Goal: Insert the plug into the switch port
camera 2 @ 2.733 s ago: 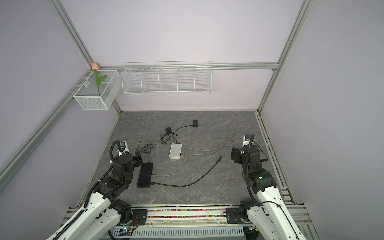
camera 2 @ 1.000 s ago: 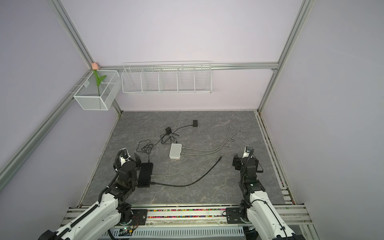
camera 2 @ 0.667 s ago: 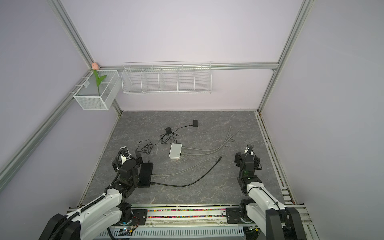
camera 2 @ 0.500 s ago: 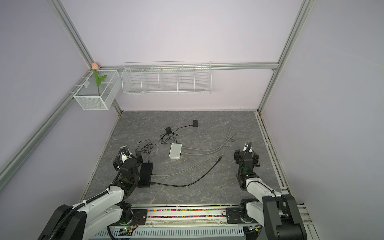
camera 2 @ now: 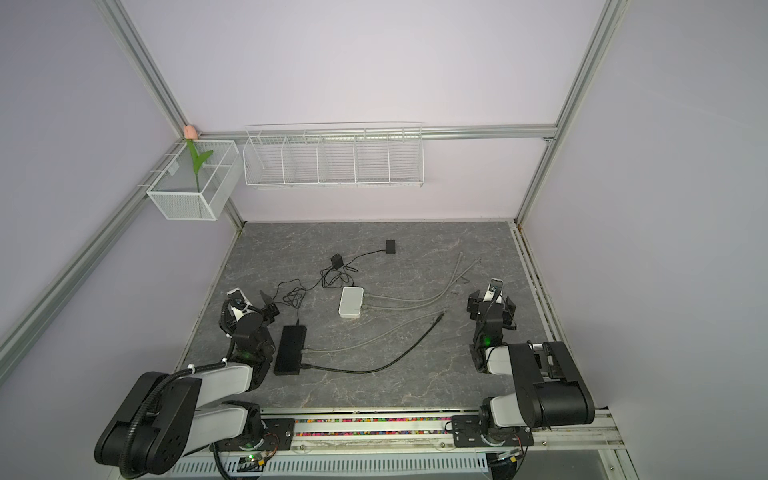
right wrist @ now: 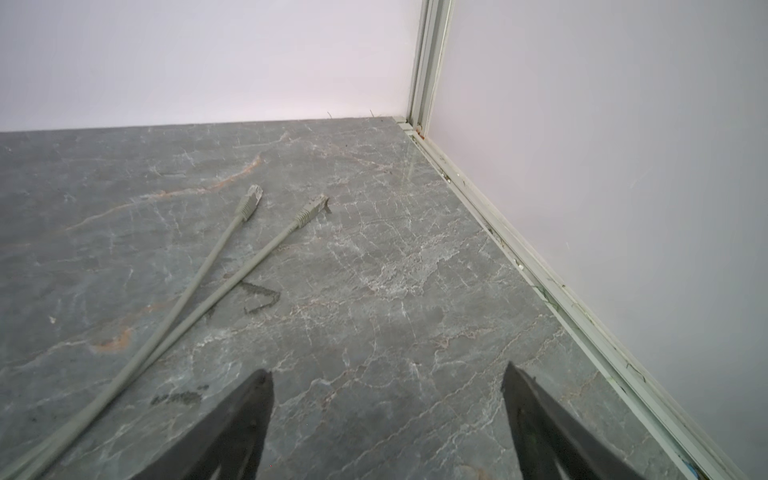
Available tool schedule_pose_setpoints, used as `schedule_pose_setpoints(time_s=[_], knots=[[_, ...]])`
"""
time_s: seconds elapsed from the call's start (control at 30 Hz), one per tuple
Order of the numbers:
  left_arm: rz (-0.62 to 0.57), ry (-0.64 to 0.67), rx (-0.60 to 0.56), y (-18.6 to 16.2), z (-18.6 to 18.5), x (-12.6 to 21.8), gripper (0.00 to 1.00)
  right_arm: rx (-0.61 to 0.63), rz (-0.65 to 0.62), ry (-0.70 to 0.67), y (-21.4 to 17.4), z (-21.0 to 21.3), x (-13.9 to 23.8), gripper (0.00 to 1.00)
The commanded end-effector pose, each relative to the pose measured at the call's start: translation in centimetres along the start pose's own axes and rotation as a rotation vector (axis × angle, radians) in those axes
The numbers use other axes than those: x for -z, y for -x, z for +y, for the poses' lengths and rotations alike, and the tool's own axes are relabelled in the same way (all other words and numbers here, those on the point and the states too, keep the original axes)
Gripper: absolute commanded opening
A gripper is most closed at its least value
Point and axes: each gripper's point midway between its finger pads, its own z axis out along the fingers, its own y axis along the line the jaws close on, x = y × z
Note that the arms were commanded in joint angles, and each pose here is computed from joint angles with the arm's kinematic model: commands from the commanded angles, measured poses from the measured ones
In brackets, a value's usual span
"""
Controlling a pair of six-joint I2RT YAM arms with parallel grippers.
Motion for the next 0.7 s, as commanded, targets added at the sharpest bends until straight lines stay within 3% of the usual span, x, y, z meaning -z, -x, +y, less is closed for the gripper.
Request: schedule_pose_setpoints(time_s=[0.0,0.07,0.13,0.3,0.5,0.67], knots=[[-0.062,-0.045,0.031,1.1,-0.8,-0.3,0.99,0.019,-0.082,0.081,1.9,1.6,-0.1,0.89],[-0.069,-0.055,0.028,0.4,-1.1,-0.6,0.99,0.061,-0.08,0.178,0.7,3.2,0.2,0.89],[-0.104,-0.072,0.019,0.5,-1.5,-0.8,0.99,0.065,-0.168,0.162,1.2,3.2,0.8,0.89],[-0.096,-0.119,0.016,0.2,-1.8,-0.2,0.99,0.094,-0.162,0.187,1.0,3.9,1.4,0.89],[-0.067,-0.284,-0.072,-1.1,-4.9,-0.1,0.99,0.141,-0.176,0.236,0.8,5.1,1.9,0.89],[-0.06,-0.282,-0.093,-1.4,-5.4,-0.6,0.99,0.17,-0.179,0.238,0.9,5.7,1.9,0.89]])
